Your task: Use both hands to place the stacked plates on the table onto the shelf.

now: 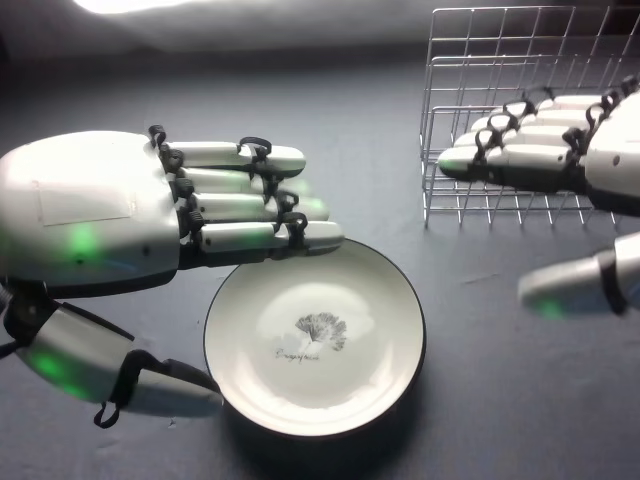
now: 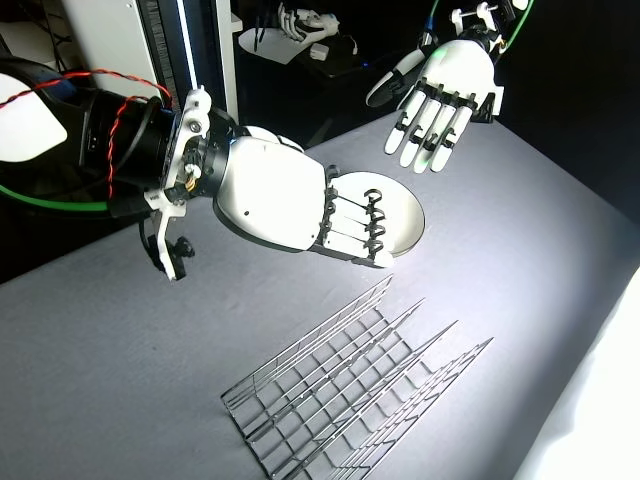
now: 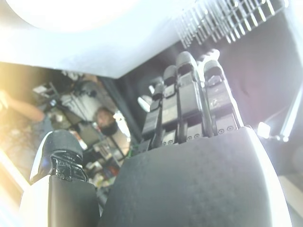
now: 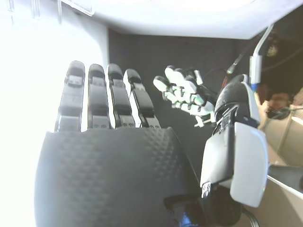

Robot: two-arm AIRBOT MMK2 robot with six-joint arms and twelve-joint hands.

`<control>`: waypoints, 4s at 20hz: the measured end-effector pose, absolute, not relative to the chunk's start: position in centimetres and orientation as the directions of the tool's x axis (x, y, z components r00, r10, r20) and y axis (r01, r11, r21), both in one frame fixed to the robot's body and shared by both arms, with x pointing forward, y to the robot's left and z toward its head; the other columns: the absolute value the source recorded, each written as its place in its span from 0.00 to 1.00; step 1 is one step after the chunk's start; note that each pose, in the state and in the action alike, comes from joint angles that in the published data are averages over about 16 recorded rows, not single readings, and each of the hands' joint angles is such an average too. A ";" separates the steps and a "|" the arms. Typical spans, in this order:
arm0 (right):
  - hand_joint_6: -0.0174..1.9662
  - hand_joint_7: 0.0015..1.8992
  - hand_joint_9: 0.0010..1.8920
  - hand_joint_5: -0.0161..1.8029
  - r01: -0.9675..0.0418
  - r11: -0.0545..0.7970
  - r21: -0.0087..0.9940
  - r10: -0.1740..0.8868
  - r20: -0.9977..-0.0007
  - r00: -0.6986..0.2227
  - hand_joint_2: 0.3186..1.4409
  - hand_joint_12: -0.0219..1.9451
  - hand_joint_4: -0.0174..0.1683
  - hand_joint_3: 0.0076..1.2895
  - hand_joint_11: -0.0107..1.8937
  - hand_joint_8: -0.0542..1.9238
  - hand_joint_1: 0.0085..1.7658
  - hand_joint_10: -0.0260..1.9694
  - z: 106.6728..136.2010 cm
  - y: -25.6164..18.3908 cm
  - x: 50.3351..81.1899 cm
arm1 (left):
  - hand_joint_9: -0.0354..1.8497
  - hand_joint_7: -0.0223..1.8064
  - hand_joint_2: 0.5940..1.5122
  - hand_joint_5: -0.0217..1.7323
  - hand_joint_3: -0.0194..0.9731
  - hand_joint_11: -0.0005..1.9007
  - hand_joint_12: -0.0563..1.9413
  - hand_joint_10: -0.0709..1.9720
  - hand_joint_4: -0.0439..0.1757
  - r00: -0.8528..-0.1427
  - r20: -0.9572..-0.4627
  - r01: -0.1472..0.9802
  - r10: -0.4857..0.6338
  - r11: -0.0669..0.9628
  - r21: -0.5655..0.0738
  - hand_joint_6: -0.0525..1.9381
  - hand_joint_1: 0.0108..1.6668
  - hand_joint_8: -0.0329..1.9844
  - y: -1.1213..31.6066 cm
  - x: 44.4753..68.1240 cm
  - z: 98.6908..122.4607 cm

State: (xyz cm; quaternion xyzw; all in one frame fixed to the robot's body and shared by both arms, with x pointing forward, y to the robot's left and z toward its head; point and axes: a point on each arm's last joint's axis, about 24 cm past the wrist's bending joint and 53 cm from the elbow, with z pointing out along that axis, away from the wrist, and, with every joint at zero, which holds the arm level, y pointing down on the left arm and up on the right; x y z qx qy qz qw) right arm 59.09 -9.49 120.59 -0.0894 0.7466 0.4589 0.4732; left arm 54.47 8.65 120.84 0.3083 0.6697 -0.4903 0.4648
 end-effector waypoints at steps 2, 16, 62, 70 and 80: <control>0.02 0.02 0.01 0.03 -0.570 0.562 0.599 0.299 -0.790 -0.535 0.89 0.08 0.08 0.03 0.02 0.03 0.02 0.01 120.6 -9.5 59.1 | 0.03 0.02 0.54 0.02 0.11 0.01 0.03 0.04 0.22 -0.380 -0.924 0.869 -0.038 0.329 -0.371 0.03 0.01 0.02 8.7 54.4 120.7; 0.02 0.01 0.01 0.03 -0.623 0.532 0.574 0.285 -0.814 -0.506 0.92 0.03 0.08 0.01 0.02 0.03 0.01 0.01 121.1 -9.4 59.1 | 0.03 0.02 0.55 0.02 0.08 0.01 0.03 0.04 0.22 -0.355 -0.933 0.909 0.050 0.252 -0.332 0.03 0.01 0.02 8.6 53.5 120.7; 0.02 0.01 0.01 0.02 -0.687 0.500 0.527 0.220 -0.845 -0.488 0.91 0.01 0.08 0.01 0.02 0.03 0.12 0.01 120.4 -8.9 57.9 | 0.03 0.02 0.60 0.01 0.05 0.01 0.03 0.04 0.20 -0.251 -0.816 0.968 0.521 0.124 -0.219 0.02 0.00 0.02 11.7 56.3 107.5; 0.02 0.00 0.01 0.02 -0.700 0.490 0.520 0.211 -0.850 -0.483 0.87 0.01 0.07 0.01 0.02 0.03 0.21 0.01 120.4 -8.7 57.6 | 0.03 0.01 0.60 0.01 0.04 0.01 0.03 0.04 0.21 -0.238 -0.815 0.971 0.528 0.119 -0.206 0.02 0.00 0.02 11.5 56.9 106.9; 0.02 0.01 0.01 0.02 -0.758 0.429 0.491 0.184 -0.869 -0.458 0.80 0.01 0.08 0.01 0.02 0.03 0.32 0.01 120.5 -7.4 57.0 | 0.02 0.01 0.60 0.00 0.04 0.01 0.03 0.04 0.21 -0.244 -0.819 0.969 0.519 0.106 -0.222 0.02 0.00 0.01 9.9 56.6 105.9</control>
